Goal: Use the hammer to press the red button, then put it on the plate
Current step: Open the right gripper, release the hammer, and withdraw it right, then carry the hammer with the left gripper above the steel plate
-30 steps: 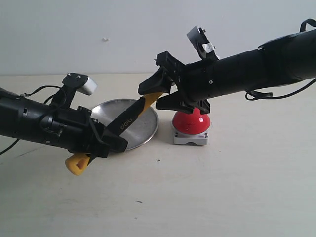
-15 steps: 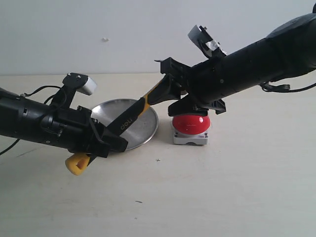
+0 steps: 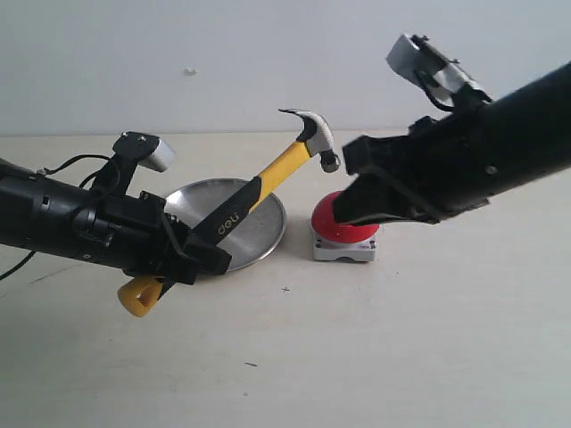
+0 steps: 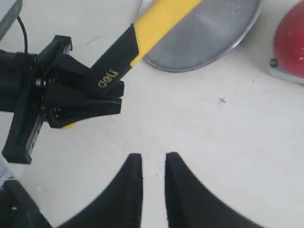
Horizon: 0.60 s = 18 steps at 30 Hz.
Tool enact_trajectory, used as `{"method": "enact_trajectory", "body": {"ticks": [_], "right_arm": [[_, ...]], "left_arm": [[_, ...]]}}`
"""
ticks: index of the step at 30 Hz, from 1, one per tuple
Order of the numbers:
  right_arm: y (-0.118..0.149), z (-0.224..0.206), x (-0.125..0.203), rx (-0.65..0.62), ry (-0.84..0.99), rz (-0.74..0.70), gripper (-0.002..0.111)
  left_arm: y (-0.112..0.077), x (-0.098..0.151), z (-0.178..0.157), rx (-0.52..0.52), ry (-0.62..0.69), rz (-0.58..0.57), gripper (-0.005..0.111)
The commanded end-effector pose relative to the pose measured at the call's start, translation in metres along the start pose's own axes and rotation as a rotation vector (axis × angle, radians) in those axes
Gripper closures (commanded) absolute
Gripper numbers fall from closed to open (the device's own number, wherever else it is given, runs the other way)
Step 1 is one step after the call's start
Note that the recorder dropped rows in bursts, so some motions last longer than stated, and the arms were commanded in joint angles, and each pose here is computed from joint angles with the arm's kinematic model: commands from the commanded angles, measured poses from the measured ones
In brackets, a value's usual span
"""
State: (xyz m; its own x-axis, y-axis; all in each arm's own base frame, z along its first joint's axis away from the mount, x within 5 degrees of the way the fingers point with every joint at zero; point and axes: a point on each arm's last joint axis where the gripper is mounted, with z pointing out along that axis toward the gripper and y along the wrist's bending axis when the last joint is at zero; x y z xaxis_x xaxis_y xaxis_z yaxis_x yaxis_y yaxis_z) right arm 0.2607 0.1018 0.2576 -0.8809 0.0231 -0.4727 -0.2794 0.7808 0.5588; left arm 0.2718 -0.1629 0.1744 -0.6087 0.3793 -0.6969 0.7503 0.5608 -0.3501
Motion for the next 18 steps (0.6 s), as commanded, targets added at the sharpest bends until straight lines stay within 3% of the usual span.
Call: {"method": "enact_trajectory", "body": {"ticks": [1,6,10,13,18], "right_arm": [[0.007,-0.054,0.040,0.162,-0.199,-0.099,0.108],[0.010,-0.137,0.104,0.400,-0.584,-0.196,0.108],[-0.001,-0.150,0.149,0.363,-0.919,-0.213,0.108],[-0.013,-0.136,0.168,0.319,-0.994,-0.237,0.108],[-0.022,-0.126,0.177,0.336,-0.950,-0.219,0.108]], "left_arm": [[-0.005,-0.007,-0.005,0.016,-0.041,-0.024,0.107],[-0.004,-0.007,-0.005,0.013,-0.043,-0.025,0.107],[-0.002,-0.007,-0.005,-0.011,-0.045,-0.025,0.107],[-0.002,-0.007,-0.005,-0.011,-0.049,-0.031,0.107],[-0.002,-0.007,-0.005,-0.014,-0.047,-0.023,0.107]]}}
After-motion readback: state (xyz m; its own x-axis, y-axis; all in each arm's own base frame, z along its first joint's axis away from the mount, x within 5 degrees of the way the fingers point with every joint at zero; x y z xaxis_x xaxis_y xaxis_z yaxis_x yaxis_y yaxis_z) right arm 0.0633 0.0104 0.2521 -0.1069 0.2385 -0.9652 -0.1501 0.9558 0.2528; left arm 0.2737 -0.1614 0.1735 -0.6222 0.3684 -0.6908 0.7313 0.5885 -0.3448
